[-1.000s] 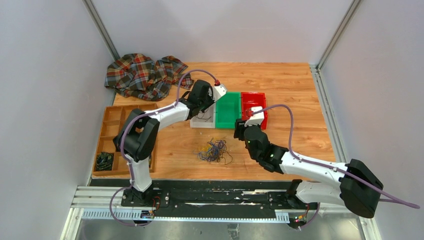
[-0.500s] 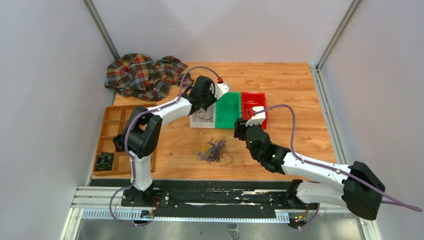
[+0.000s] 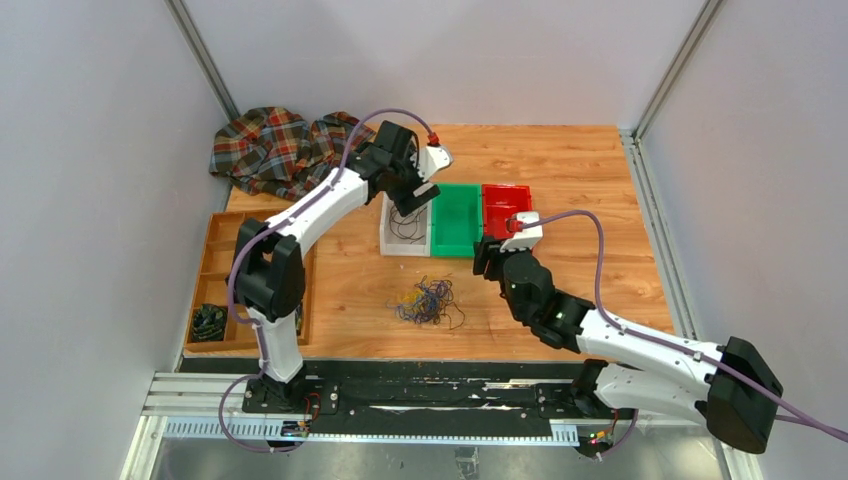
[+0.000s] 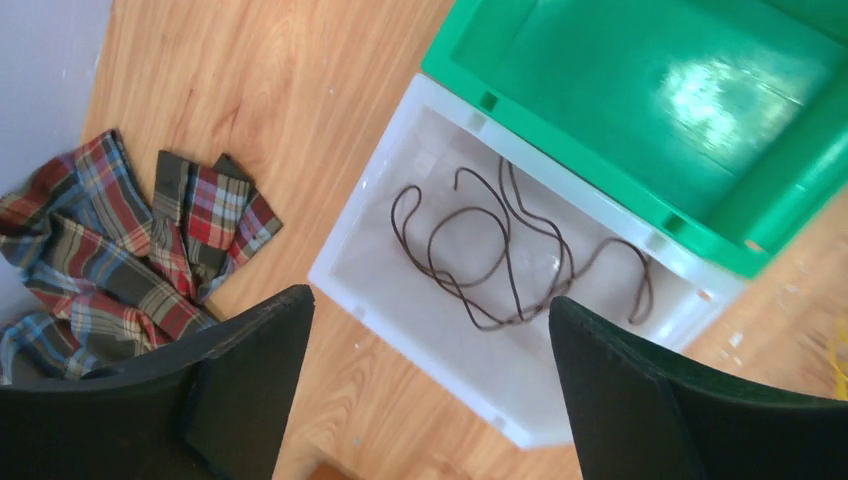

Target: Untangle the cables

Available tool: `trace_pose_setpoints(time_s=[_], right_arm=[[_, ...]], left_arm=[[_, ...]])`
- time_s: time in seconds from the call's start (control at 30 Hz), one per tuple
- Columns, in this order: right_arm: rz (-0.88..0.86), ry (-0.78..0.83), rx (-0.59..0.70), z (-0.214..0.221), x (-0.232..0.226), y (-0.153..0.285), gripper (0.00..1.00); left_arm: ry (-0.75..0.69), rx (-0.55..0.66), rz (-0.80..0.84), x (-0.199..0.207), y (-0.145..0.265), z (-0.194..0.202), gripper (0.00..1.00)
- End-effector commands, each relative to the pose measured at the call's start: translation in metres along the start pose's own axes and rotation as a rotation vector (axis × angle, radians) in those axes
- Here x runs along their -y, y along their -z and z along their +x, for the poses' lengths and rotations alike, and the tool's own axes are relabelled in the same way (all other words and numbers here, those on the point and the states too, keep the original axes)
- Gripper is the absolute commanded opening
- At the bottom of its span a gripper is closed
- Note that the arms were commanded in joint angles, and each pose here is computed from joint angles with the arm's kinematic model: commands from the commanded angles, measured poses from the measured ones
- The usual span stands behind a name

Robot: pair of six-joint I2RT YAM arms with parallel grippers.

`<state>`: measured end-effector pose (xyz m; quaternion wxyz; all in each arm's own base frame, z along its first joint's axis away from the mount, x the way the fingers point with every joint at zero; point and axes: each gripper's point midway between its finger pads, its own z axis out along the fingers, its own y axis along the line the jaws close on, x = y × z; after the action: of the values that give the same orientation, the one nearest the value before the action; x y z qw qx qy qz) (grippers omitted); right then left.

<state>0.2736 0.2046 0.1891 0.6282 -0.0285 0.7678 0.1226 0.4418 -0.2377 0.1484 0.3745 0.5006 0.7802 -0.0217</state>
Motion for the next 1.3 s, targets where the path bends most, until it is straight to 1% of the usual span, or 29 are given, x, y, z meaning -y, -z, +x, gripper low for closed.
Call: trace_pose_setpoints(time_s=[0.0,0.1,0.2,0.3,0.4,0.5,0.6,0.67,0.7,0.83,0.93,1.03,1.1,1.13,1.23,1.27], right_arm=[[0.021,-0.008,0.03,-0.014,0.009,0.003,0.57],[0.016,-0.009,0.029,-0.013,0.01,0.005,0.58],[0.005,-0.006,0.019,-0.011,0.01,0.005,0.58],[-0.002,-0.006,0.011,-0.009,0.012,0.007,0.58],[0.006,-0.014,0.0,-0.004,0.018,0.012,0.56],[0.014,-0.019,-0.013,0.002,0.024,0.016,0.55],[0.023,-0.013,-0.026,0.006,0.029,0.019,0.54],[0.025,-0.012,-0.031,0.008,0.03,0.021,0.54],[0.024,-0.013,-0.032,0.009,0.031,0.021,0.54],[0.022,-0.007,-0.034,0.01,0.031,0.022,0.52],[0.025,-0.004,-0.033,0.01,0.032,0.021,0.51],[0.026,-0.005,-0.029,0.008,0.032,0.021,0.5],[0.023,-0.005,-0.03,0.009,0.031,0.021,0.49],[0.022,-0.007,-0.03,0.009,0.031,0.021,0.48],[0.017,-0.008,-0.029,0.008,0.03,0.021,0.43],[0.014,-0.006,-0.03,0.008,0.03,0.021,0.42]], left_arm=[[-0.021,-0.031,0.148,0.021,0.056,-0.004,0.93],[-0.005,-0.007,0.362,0.071,0.083,0.005,0.94],[-0.01,0.034,0.519,0.12,0.101,0.018,0.93],[-0.042,0.034,0.637,0.163,0.109,0.03,0.91],[-0.002,0.03,0.697,0.186,0.105,0.034,0.87],[0.083,0.02,0.676,0.188,0.091,0.028,0.84],[0.2,-0.008,0.641,0.187,0.075,0.025,0.76],[0.277,-0.024,0.593,0.184,0.064,0.026,0.69],[0.304,-0.032,0.584,0.184,0.061,0.027,0.67],[0.389,-0.059,0.604,0.194,0.055,0.033,0.59],[0.408,-0.094,0.612,0.201,0.052,0.042,0.49],[0.409,-0.115,0.581,0.2,0.046,0.051,0.42],[0.415,-0.117,0.576,0.201,0.043,0.053,0.36],[0.418,-0.11,0.576,0.201,0.043,0.051,0.32],[0.425,-0.086,0.58,0.198,0.046,0.042,0.14],[0.42,-0.075,0.579,0.196,0.049,0.038,0.1]])
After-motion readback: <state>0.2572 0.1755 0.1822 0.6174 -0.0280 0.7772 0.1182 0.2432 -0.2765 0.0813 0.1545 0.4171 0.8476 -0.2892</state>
